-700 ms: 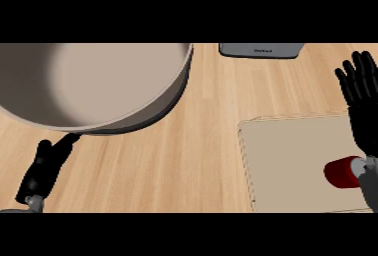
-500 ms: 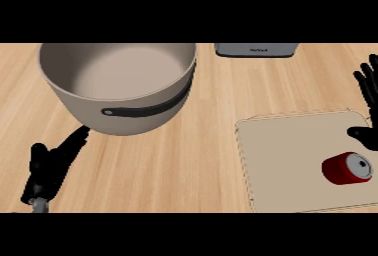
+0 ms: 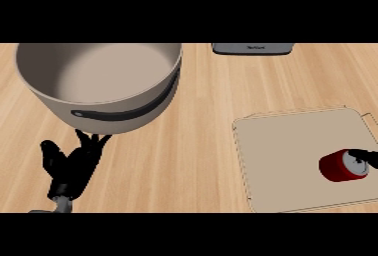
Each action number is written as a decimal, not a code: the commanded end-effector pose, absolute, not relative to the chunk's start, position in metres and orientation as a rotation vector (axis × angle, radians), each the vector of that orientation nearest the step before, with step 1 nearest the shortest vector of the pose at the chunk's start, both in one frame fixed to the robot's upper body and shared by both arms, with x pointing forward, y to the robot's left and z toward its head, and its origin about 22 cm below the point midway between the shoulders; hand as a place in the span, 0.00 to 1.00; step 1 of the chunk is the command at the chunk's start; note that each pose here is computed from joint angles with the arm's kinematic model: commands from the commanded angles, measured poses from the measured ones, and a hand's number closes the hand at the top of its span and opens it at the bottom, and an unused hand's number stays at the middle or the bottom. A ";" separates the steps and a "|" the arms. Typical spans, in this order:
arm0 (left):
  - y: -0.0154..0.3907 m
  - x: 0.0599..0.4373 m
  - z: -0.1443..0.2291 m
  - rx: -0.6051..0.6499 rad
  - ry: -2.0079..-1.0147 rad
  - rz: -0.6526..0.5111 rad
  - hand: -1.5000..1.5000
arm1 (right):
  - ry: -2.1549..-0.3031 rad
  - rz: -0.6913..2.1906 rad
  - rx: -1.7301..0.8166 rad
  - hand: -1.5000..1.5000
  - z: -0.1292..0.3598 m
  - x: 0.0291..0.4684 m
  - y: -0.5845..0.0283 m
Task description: Pick the can from the tray and place it in the pot
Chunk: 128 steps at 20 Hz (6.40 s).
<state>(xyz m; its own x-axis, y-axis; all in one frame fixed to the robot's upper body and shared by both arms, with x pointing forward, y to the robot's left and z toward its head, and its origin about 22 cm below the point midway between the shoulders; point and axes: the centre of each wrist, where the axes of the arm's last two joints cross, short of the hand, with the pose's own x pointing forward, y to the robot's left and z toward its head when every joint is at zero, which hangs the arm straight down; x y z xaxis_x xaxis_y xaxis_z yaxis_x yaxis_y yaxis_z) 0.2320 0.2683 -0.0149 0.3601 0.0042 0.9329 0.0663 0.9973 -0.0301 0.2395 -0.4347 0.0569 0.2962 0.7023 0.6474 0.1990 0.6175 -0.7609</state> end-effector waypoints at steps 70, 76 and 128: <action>0.207 0.232 0.011 -0.305 -1.320 -0.152 0.50 | -0.541 0.689 -0.903 0.00 0.088 0.252 -0.319; 0.235 0.238 0.011 -0.250 -1.322 -0.142 0.50 | -0.587 0.652 -0.870 1.00 0.069 0.246 -0.319; 0.211 0.246 0.032 -0.312 -1.335 -0.211 0.50 | -1.907 0.958 0.077 1.00 0.270 0.481 -0.182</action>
<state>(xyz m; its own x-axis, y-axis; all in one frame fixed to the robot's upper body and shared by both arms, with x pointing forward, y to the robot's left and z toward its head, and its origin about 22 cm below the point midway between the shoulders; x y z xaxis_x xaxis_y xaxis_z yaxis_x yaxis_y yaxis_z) 0.2457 0.2049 0.0261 0.2323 0.0318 0.9721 0.3153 0.9430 -0.1062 0.4775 -0.2082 0.2534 -0.5370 0.3513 0.7670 -0.4218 0.6756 -0.6047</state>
